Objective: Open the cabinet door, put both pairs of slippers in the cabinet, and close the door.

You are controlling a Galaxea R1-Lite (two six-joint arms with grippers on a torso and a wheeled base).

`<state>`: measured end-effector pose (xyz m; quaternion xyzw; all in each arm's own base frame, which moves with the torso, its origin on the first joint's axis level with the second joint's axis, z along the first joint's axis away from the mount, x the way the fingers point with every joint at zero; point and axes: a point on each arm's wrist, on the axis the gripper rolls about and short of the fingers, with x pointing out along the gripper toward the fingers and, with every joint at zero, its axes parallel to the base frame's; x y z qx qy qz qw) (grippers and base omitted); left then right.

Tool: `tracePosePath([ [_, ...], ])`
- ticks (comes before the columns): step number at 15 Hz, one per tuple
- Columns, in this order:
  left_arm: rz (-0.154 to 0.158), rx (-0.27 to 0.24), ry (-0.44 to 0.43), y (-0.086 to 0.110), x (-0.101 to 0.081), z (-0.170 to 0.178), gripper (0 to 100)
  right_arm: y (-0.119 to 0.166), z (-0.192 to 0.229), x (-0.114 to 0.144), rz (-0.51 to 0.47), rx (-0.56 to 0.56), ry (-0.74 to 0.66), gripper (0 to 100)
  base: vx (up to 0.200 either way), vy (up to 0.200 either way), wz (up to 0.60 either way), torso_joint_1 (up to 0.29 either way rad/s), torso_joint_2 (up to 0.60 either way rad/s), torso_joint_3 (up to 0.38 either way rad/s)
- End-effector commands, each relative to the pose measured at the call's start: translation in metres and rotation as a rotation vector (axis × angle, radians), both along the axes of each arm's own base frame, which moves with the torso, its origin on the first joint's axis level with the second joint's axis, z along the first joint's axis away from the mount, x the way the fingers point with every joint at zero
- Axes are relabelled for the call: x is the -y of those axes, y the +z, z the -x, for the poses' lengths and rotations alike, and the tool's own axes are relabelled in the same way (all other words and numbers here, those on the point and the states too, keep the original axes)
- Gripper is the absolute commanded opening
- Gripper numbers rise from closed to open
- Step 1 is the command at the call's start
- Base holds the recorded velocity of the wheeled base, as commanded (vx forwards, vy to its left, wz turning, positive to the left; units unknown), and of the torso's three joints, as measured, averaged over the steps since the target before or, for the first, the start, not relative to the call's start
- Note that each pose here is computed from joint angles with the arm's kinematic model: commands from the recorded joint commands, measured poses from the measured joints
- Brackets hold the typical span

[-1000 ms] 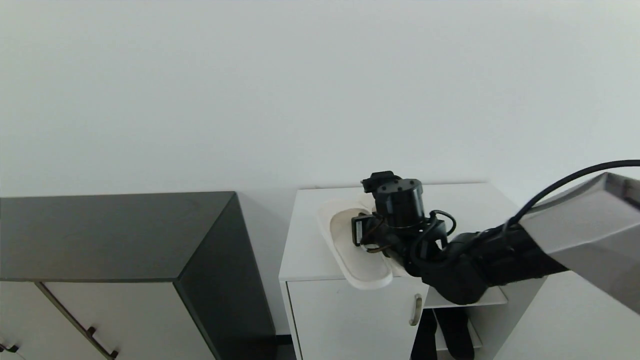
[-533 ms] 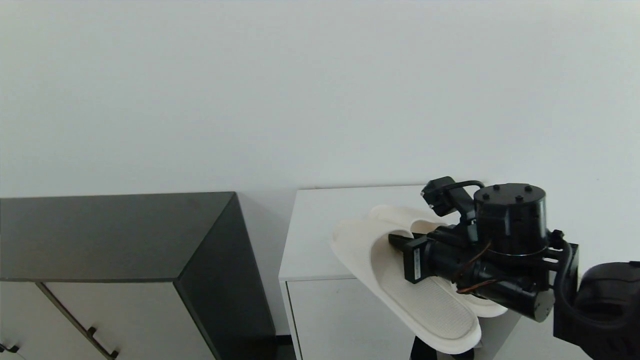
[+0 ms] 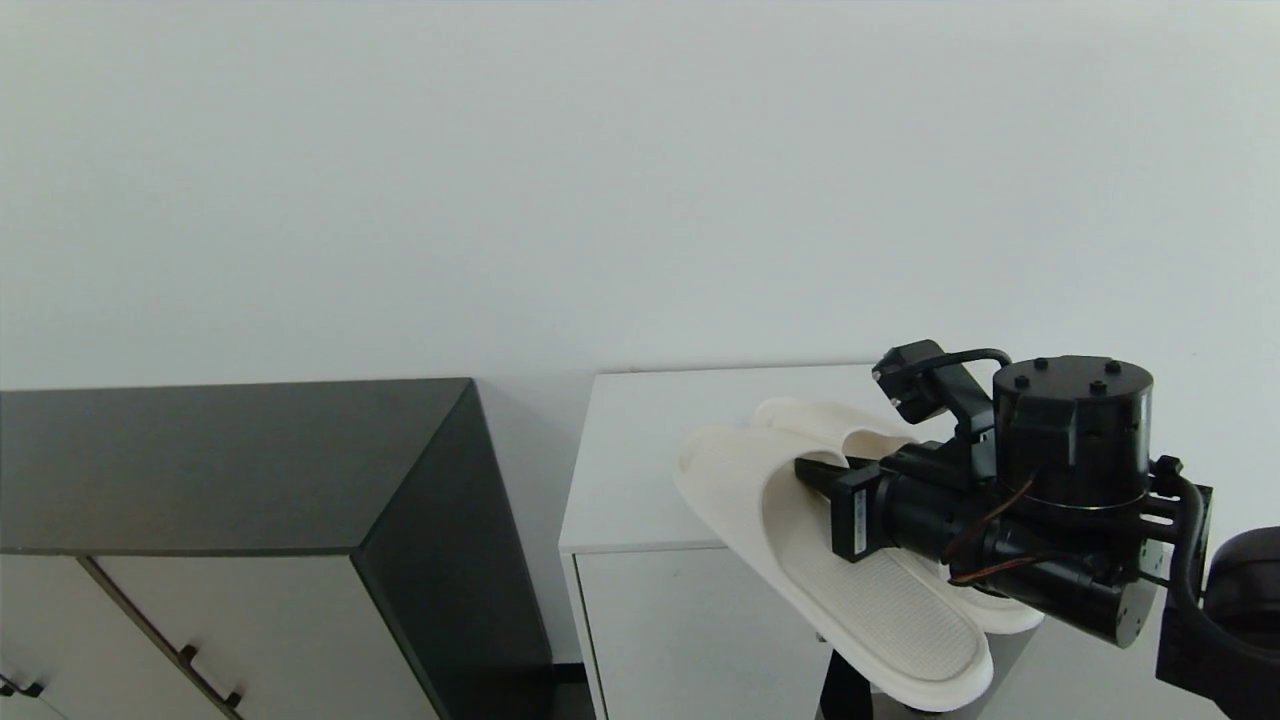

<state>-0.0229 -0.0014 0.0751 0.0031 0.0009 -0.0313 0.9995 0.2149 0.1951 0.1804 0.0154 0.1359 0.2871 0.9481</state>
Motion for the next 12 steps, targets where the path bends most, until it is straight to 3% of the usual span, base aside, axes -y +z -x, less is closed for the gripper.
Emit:
tracePosePath([
  [1,0.0,-0.001,0.001,0.0,0.0,-0.0001,0,-0.0011,0.0006,-0.0002,0.004,-0.002,0.001,0,-0.2,0.0,0.0,0.017,0.0,-0.002],
  [6,0.0,-0.001,0.0,0.0,0.0,-0.0001,0,-0.0036,0.0011,0.0002,0.01,-0.008,0.001,0,-0.2,0.0,0.0,-0.004,0.0,0.002],
  [12,0.0,-0.001,0.0,0.0,0.0,-0.0001,0,-0.0048,0.0001,-0.0006,0.013,-0.01,0.0,0,0.0,0.0,0.0,0.0,0.0,0.0],
])
